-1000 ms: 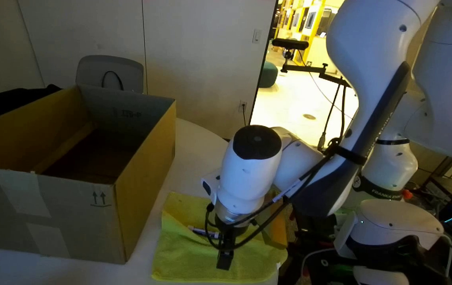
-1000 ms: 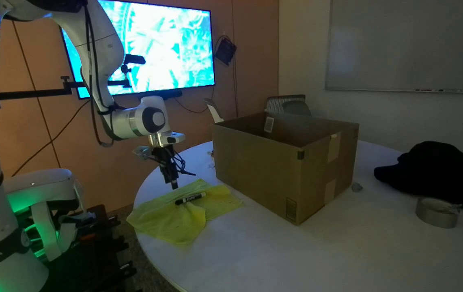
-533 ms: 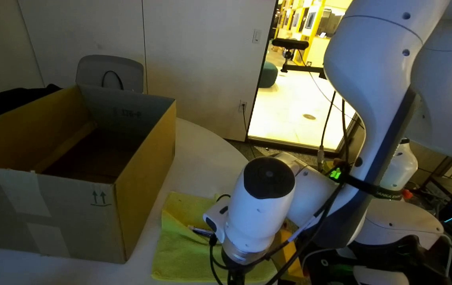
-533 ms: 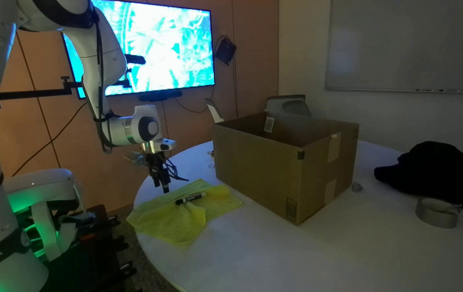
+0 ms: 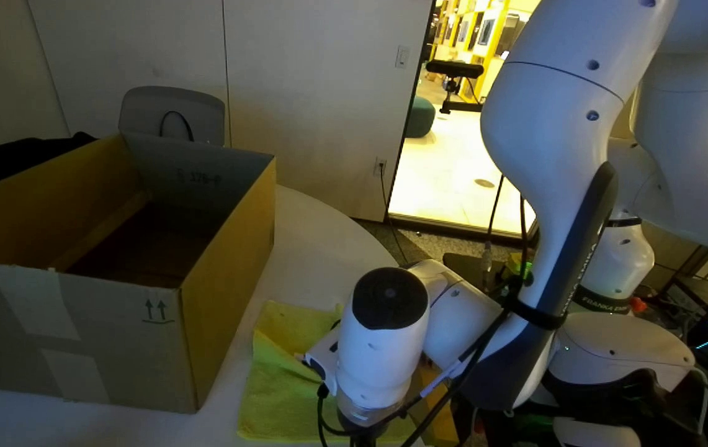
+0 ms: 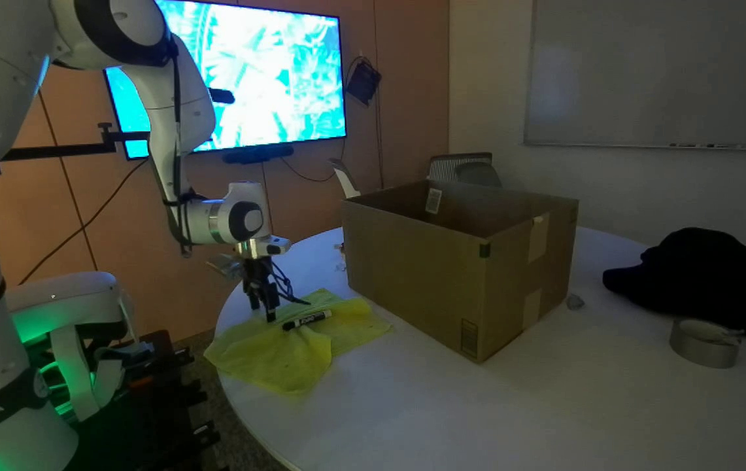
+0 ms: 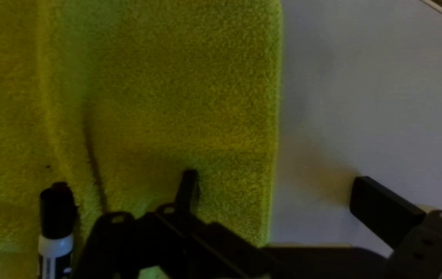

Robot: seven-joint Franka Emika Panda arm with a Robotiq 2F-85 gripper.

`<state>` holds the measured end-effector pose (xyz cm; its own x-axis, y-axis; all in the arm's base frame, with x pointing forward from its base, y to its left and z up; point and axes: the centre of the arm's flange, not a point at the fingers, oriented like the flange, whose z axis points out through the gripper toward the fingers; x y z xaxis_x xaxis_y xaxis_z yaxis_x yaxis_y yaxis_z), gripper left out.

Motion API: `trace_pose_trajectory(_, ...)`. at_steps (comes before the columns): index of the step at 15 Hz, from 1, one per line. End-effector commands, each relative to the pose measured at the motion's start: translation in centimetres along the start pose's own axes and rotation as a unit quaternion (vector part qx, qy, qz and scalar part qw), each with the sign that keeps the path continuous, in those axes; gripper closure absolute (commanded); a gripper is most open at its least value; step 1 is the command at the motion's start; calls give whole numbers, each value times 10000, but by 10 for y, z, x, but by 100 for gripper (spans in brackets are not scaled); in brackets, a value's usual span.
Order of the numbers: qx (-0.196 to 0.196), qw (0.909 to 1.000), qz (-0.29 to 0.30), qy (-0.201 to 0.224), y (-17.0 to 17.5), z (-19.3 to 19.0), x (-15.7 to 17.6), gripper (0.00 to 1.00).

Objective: Put the marker in the towel, fold the towel, and then put the folded towel in the box

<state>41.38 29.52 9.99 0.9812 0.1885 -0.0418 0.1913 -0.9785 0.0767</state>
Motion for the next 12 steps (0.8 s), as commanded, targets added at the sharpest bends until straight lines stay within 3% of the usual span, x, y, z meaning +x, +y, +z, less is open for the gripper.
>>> trace_pose_trajectory(1, 199, 9998, -31, -52, 7, 5, 12, 27)
trace_pose_trajectory(9, 341, 9991, -203, -137, 9, 0, 15, 88)
trace_pose_trajectory(11, 353, 9990, -235, -140, 10, -1, 15, 100)
trace_pose_trajectory(12, 330, 9991, -244, -133, 11, -3, 15, 100)
